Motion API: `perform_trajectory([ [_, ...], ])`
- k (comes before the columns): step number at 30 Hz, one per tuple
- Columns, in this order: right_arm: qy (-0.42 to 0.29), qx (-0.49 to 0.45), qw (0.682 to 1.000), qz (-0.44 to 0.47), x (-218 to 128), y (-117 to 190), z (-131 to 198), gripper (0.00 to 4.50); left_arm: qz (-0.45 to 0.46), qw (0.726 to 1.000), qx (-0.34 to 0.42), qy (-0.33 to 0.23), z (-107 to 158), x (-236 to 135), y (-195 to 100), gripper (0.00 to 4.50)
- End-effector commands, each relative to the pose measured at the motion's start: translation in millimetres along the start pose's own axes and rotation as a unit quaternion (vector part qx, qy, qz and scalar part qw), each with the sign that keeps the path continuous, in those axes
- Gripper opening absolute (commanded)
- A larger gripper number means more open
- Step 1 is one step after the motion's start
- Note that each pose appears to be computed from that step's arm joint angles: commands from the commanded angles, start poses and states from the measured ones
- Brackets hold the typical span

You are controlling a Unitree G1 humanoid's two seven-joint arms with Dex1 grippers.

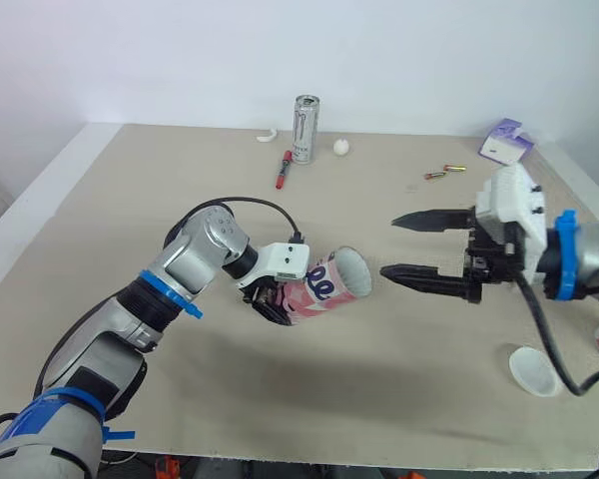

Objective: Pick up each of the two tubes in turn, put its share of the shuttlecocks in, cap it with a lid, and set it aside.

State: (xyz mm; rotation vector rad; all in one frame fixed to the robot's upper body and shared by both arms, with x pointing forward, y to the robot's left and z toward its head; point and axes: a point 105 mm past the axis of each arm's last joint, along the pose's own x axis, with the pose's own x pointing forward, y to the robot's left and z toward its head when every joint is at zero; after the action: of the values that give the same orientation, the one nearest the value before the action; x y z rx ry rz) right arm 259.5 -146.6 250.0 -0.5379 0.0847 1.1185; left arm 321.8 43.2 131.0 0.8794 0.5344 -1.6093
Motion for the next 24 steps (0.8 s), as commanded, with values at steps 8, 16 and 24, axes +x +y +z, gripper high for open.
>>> perform_trajectory([
  [8,0.07,-0.075,0.99,0.092,57,7,-15,0.05,-0.014,1.0,-0.004,0.017,-6,11,-3,2.97],
  [16,0.131,-0.116,0.974,0.143,110,13,-30,0.05,-0.011,1.0,-0.006,0.017,-7,11,-2,2.97],
  [24,0.162,-0.126,0.963,0.177,128,18,-37,0.05,-0.01,1.0,-0.01,0.016,-8,12,-3,2.97],
])
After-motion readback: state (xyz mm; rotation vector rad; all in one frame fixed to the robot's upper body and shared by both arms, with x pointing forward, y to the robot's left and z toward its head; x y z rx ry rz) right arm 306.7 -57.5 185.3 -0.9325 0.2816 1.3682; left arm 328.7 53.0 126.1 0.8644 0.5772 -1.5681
